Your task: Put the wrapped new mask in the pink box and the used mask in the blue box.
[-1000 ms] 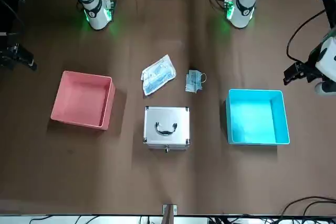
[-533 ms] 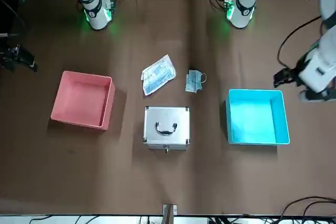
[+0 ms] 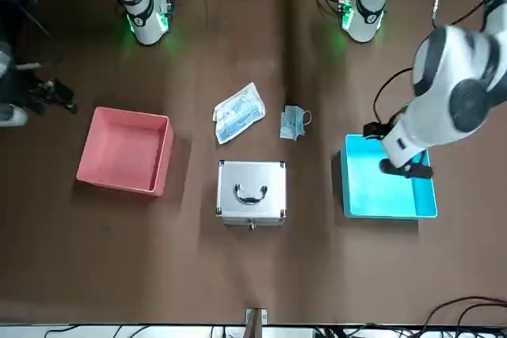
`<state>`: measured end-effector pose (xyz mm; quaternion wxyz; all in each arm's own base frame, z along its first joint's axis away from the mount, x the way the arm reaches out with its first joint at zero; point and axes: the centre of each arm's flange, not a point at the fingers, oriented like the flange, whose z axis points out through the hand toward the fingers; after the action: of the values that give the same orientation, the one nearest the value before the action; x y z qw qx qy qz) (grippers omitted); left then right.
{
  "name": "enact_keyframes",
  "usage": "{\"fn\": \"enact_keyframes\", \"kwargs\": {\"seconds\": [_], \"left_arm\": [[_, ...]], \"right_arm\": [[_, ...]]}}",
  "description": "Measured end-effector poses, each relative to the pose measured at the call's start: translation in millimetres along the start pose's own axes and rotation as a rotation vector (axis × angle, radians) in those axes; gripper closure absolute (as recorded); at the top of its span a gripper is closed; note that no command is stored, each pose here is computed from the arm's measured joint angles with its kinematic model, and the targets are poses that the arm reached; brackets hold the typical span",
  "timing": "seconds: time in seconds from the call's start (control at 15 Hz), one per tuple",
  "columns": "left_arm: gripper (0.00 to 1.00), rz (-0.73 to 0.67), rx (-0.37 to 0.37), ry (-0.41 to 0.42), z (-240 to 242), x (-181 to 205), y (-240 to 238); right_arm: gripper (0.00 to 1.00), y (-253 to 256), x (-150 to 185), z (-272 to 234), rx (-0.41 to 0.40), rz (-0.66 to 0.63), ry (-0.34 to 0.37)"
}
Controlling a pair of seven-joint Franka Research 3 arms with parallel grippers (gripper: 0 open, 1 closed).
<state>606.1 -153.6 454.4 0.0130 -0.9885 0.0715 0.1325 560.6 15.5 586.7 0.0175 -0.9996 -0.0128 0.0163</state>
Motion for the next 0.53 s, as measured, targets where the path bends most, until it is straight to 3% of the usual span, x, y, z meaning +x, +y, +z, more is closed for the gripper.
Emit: {"fn": "enact_keyframes", "kwargs": {"seconds": [0.07,0.27,0.53], "left_arm": [[0.00,0.028,-0.006,-0.042,23.4,8.4,18.6],[0.00,0.037,-0.044,-0.085,66.5,20.0,54.1],[0.00,-0.022,-0.072,-0.085,118.7,16.3,103.7]], "right_arm": [[0.02,-15.7,1.9,36.0,0.049,-0.011,-0.031],[0.02,-32.9,-0.4,79.3,0.142,-0.002,-0.081],[0.02,-84.5,-5.3,133.2,0.223,-0.030,-0.074]]}}
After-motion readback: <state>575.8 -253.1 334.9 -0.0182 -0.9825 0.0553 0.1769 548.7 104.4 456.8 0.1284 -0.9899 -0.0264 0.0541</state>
